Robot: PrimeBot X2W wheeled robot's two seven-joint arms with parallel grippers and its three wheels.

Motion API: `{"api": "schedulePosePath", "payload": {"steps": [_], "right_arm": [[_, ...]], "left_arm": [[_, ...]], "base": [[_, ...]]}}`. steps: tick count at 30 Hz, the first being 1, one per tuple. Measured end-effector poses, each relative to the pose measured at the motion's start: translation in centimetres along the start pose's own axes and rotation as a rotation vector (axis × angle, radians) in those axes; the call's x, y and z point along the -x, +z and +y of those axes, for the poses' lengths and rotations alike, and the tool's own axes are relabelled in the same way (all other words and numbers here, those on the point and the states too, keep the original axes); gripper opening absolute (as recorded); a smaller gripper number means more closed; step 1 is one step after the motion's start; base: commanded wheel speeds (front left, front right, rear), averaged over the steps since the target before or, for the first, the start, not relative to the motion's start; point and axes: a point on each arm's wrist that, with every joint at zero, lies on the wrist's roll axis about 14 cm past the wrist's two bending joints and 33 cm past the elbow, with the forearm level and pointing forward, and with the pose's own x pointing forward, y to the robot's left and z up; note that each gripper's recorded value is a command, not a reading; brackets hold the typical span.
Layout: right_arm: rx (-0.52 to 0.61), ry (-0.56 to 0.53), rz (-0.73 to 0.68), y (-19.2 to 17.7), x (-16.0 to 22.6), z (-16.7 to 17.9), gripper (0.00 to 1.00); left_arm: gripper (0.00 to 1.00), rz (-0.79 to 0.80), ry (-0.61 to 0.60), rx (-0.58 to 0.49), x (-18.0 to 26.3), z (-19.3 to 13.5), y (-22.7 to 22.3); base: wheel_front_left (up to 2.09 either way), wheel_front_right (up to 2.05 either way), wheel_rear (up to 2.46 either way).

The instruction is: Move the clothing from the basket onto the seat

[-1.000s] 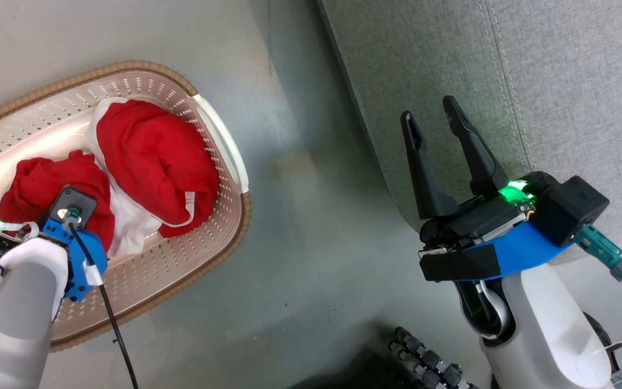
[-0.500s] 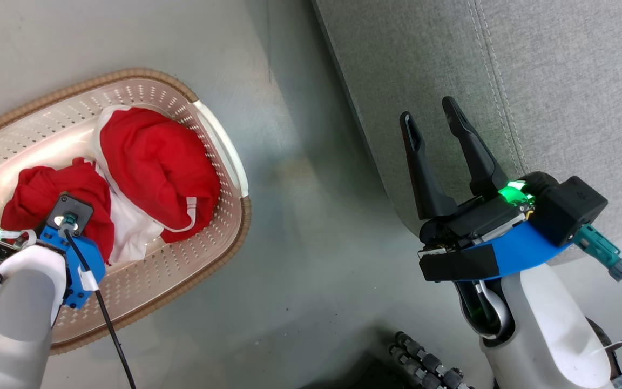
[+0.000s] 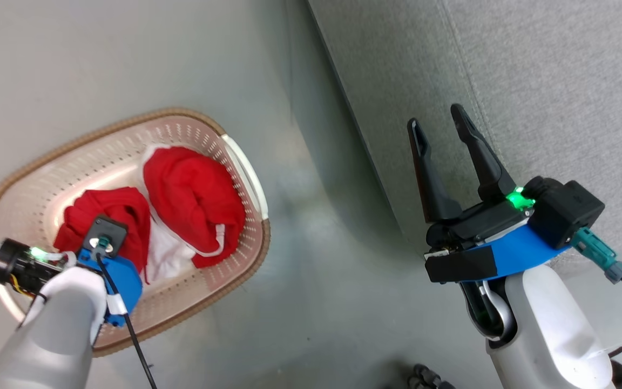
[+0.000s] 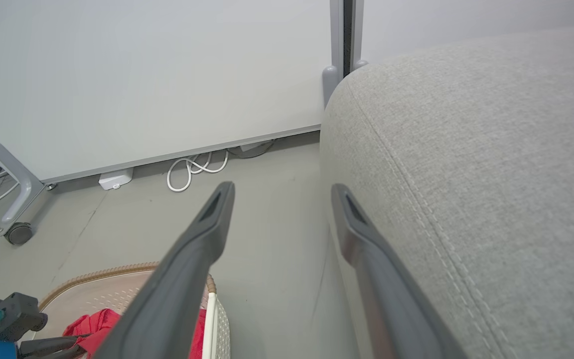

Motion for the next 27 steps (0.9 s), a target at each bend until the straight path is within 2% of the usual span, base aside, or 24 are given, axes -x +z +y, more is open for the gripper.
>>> {"api": "schedulePosePath", "payload": {"steps": [12, 27], "right_arm": [[0.029, 0.026, -0.099, 4.5, 2.7, 1.7, 1.0], [0.037, 0.136, -0.2, 8.4, 6.2, 6.2, 1.0]], "left_arm": [[0.0, -0.22, 0.069, 0.098, 7.1, -1.0, 6.5], [0.0, -0.589, 0.226, 0.161, 18.3, -0.4, 14.4]], "base": [[0.0, 0.0, 0.0], [0.0, 0.0, 0.0]]}}
